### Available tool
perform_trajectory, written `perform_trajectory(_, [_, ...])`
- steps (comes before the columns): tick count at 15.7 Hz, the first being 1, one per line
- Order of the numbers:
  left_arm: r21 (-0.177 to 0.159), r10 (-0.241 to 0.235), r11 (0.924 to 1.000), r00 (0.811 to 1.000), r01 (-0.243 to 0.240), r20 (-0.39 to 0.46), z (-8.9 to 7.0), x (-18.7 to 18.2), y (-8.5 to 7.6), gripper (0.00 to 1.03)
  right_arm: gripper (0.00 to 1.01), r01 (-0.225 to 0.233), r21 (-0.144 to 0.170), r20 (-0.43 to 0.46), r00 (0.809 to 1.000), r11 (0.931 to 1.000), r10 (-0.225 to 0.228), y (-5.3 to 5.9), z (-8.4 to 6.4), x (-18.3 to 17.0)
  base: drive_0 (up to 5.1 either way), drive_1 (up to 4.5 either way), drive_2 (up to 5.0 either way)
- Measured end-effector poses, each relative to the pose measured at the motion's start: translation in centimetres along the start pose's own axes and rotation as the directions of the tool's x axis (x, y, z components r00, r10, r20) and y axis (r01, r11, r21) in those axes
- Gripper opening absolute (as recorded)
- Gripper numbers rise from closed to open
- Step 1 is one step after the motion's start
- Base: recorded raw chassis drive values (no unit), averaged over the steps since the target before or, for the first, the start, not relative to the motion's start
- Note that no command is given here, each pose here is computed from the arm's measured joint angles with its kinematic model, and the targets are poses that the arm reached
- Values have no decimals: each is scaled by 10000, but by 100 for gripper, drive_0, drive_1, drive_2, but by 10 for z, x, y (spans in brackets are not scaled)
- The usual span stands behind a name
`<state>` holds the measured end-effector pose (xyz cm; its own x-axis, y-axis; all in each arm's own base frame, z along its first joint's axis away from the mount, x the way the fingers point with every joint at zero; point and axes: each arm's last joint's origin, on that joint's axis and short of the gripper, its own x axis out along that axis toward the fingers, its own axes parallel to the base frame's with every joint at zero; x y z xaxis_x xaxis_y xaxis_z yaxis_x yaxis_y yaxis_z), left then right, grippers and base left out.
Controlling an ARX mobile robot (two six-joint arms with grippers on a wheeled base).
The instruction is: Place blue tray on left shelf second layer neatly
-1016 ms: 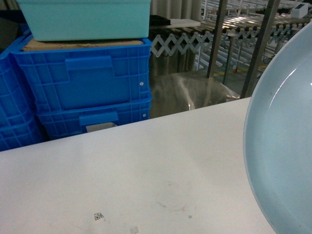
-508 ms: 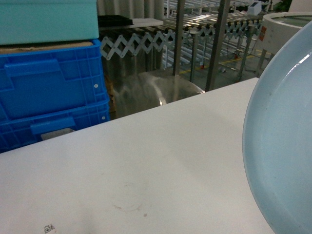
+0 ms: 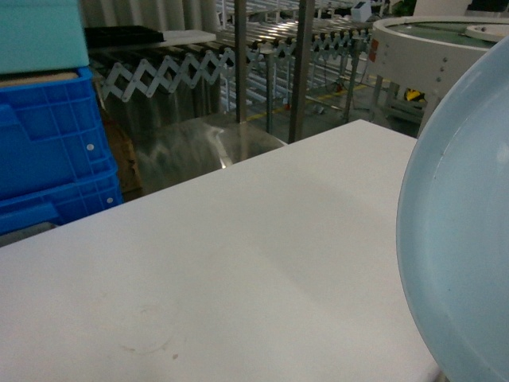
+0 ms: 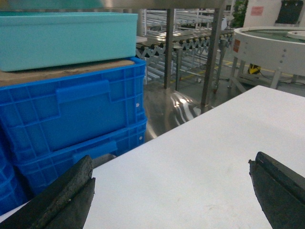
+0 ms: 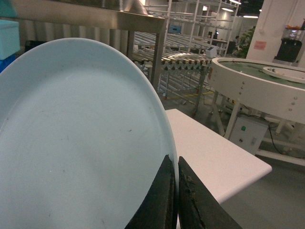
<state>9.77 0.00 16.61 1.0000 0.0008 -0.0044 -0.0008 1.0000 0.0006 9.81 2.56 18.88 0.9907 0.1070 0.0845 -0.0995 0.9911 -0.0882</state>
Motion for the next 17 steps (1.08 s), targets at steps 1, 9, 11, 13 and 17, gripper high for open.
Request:
perform_trajectory(1, [0,-4,10000,10000,4,0,0,0,0,98,2,0,0,0,10000,10000,0,0,0,0,-167,-167,-167])
perform_trajectory(9, [0,0,10000,10000,0,0,0,0,0,98,2,0,0,0,10000,10000,0,0,0,0,-154,-154,-154])
perform_trajectory(11, [0,0,10000,10000,0,4,0,0,0,98,2,0,0,0,10000,10000,0,0,0,0,-159,-159,-159])
perform_trajectory(13, [0,-4,10000,10000,4,0,0,0,0,98,2,0,0,0,10000,10000,0,0,0,0,-155,-155,-155])
perform_trajectory(17, [0,0,10000,10000,0,0,0,0,0,98,2,0,0,0,10000,10000,0,0,0,0,-157,-157,-157])
